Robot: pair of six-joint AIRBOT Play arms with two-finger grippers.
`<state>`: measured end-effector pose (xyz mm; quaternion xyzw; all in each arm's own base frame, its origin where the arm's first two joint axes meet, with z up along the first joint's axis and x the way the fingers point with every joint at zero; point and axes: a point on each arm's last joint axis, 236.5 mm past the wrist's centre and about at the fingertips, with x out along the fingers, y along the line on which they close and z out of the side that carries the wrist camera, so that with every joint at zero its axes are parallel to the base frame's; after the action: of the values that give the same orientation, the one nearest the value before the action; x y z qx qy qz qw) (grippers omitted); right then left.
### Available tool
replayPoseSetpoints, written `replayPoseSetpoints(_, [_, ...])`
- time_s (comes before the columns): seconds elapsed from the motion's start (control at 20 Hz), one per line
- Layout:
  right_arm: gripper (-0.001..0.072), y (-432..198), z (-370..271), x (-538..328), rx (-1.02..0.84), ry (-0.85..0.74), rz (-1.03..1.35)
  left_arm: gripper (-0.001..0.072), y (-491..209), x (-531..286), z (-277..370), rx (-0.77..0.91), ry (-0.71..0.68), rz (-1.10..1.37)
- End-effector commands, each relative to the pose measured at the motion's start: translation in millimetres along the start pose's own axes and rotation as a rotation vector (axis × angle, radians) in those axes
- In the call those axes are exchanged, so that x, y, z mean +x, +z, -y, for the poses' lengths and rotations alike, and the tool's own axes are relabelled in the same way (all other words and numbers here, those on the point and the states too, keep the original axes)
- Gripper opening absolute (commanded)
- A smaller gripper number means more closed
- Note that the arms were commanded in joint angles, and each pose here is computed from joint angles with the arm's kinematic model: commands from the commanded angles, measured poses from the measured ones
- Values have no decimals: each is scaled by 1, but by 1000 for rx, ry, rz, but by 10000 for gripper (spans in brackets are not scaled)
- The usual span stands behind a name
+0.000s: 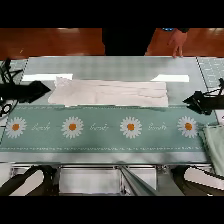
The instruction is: Fold the shirts.
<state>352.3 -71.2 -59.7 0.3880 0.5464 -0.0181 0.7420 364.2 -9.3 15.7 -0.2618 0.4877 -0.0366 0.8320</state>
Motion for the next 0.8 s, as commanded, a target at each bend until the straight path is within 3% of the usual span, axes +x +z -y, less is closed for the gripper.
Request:
replayPoseSetpoints(0.0, [419,-1,-14,31,55,112,4,507,-47,1,-4,7,1,40])
replayPoseSetpoints(0.35, [420,14,-59,72,4,210,-128,507,-48,4,0,-21,-22,29])
replayPoseSetpoints(0.75, [419,4,-91,116,-44,211,-223,507,-46,4,9,-62,-61,37])
